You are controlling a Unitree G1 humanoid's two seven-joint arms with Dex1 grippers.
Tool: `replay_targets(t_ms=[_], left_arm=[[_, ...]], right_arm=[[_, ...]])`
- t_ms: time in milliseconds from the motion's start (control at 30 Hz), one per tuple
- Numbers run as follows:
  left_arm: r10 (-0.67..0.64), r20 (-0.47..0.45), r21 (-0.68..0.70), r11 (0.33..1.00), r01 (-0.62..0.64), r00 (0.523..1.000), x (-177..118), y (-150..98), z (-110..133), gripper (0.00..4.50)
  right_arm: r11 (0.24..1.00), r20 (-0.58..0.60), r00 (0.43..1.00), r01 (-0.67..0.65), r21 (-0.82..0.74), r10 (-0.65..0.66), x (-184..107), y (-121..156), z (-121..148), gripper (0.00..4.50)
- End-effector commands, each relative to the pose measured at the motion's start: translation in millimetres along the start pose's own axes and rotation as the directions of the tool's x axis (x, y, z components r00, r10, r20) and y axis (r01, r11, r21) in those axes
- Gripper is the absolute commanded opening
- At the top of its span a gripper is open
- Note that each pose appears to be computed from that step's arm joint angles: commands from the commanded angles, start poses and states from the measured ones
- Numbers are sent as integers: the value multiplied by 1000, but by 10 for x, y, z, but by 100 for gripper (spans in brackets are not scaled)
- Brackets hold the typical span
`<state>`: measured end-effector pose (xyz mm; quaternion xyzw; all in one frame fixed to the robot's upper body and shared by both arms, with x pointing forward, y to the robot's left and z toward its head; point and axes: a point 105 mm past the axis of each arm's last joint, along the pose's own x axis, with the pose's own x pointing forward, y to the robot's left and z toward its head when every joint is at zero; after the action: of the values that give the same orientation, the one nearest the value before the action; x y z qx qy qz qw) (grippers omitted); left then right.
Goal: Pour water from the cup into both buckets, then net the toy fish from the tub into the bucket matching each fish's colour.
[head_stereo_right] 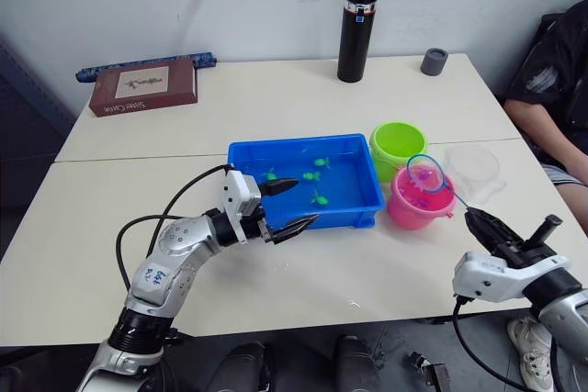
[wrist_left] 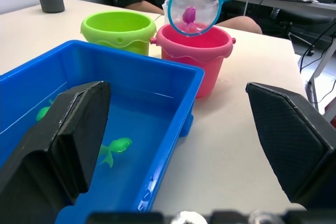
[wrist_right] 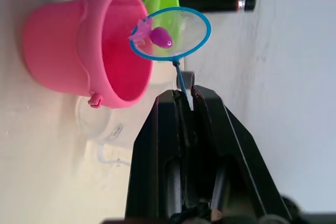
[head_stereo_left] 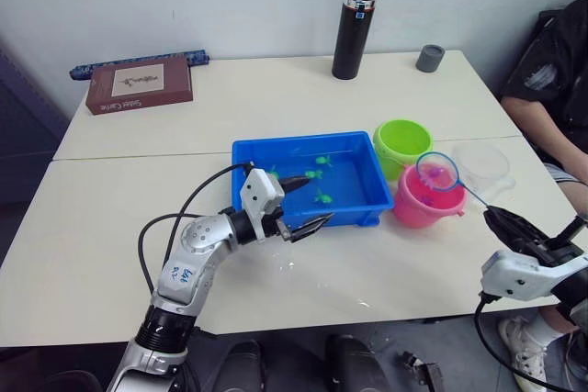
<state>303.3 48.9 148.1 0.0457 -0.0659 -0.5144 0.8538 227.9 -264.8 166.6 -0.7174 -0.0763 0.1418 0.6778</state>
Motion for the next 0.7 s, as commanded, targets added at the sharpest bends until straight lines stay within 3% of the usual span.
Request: replay_targets(t_ms=[33,300,700], left_arm=[[2,33,29,1000,-3,999,-6,-15,99,445],[8,31,27,1000,-8,999,-16,-26,94,445],[7,31,26,1000,-7,999,-15,-27,87,445]], right_arm=[[998,10,1000,23,-60,-22,-2,-55,-36,0],[993,-48,998,41,-110,-47,25,-157,-246,0],[981,-30,1000,-4,-194,-2,28,-129,-219,0]])
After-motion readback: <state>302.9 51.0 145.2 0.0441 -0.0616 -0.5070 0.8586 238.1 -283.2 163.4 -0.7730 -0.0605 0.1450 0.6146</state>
